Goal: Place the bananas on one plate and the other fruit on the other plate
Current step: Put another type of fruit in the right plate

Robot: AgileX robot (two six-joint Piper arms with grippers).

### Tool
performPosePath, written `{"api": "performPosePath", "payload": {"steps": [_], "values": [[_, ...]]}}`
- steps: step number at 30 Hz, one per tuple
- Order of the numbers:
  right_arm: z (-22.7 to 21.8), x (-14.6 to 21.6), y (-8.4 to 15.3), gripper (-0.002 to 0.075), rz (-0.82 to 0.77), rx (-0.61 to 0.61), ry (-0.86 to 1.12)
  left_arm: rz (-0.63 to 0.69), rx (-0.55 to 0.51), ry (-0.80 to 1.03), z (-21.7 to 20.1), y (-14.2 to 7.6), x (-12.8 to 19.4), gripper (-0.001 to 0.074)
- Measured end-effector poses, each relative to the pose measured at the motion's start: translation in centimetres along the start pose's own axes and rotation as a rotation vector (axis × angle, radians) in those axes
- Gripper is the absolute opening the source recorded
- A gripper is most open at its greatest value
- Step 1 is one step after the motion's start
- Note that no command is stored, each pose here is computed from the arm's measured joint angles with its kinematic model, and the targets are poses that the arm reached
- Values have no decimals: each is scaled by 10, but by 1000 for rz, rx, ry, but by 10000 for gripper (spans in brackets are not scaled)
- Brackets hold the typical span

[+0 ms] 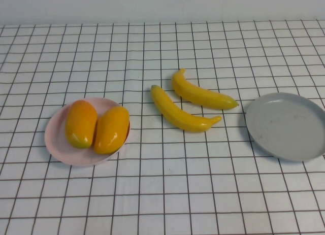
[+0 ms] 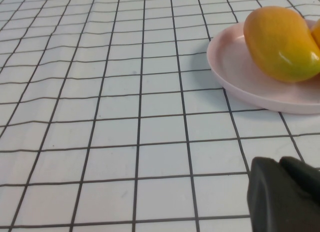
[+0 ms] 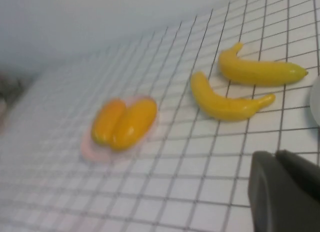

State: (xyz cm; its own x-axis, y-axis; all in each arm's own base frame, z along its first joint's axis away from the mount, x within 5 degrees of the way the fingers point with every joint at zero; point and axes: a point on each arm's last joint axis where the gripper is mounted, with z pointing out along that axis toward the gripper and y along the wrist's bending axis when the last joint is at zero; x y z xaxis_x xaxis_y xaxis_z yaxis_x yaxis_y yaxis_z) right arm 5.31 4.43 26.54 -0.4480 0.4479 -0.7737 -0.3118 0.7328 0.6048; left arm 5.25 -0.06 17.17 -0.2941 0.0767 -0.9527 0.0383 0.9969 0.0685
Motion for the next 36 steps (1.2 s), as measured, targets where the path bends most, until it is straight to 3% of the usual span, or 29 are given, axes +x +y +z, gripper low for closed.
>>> {"api": "performPosePath", "payload": {"steps": [4, 7, 14, 19, 27, 30, 36], "values": [[14, -32, 22, -18, -389, -5, 256, 0, 0, 0, 0, 0, 0, -1], [31, -51, 27, -18, -547, -29, 430, 4, 0, 0, 0, 0, 0, -1], [97, -99, 20, -18, -570, -27, 632, 4, 0, 0, 0, 0, 0, -2], [156, -122, 3, -18, -604, 4, 778, 5, 0, 0, 0, 0, 0, -2], [252, -112, 5, -4, -791, 71, 978, 5, 0, 0, 0, 0, 0, -2], [287, -100, 9, 99, -834, 54, 1011, 8, 0, 0, 0, 0, 0, -2], [348, -74, 12, 517, -922, 2, 1087, 8, 0, 0, 0, 0, 0, -2]]}}
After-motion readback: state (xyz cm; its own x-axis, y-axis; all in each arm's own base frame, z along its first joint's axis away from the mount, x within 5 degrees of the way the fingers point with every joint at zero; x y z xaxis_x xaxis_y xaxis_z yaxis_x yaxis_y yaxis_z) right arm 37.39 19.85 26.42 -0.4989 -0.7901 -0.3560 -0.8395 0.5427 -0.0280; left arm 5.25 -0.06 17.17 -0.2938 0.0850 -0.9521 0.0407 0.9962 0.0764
